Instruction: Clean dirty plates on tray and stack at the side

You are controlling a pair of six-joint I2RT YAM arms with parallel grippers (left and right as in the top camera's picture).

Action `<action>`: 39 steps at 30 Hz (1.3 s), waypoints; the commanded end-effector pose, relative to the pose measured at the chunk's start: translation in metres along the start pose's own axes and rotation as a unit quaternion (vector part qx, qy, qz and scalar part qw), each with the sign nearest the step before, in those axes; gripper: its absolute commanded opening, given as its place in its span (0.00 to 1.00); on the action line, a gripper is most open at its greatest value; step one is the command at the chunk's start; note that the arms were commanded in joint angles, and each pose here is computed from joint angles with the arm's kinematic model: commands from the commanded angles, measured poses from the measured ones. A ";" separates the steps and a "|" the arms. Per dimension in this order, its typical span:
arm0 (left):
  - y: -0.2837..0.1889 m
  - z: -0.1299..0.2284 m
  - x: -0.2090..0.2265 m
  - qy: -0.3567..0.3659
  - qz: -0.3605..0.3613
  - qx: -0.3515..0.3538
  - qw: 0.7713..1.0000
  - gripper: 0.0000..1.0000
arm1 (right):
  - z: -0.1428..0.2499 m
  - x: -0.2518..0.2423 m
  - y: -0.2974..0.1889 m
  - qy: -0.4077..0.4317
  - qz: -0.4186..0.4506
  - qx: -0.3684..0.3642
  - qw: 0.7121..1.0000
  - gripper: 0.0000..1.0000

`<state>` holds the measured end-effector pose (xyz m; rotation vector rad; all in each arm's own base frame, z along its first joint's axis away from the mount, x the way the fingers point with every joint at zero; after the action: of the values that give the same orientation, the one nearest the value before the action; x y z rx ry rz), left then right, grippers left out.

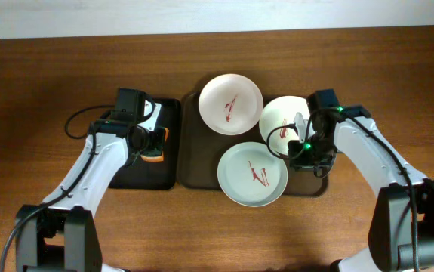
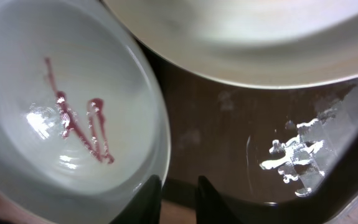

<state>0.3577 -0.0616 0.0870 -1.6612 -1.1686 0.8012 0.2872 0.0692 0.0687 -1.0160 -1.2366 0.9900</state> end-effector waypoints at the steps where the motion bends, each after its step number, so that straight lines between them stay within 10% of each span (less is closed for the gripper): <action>1: -0.007 -0.006 -0.003 -0.004 0.006 -0.013 1.000 0.00 | 0.010 0.007 0.013 0.002 -0.036 0.012 0.999 0.23; 25: -0.011 -0.007 -0.003 -0.020 0.005 -0.019 1.000 0.00 | 0.012 0.030 0.034 0.011 -0.127 0.000 0.992 0.04; 39: -0.093 -0.073 0.024 -0.023 -0.094 -0.216 0.972 0.00 | -0.005 0.045 0.038 0.000 -0.117 -0.041 0.992 0.04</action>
<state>0.3846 -0.0628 0.1567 -1.8364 -1.4018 0.6397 0.2934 0.1223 0.0450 -0.8898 -1.3820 0.7636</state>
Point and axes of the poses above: each gripper's point midway between its finger pads, its own y axis out along the fingers, its own x axis along the line the jaws close on, z = x × y, the point moved 2 cm from there along -y, back along the fingers, and after that the axes turned 8 degrees about y, right-handed, at the moved point
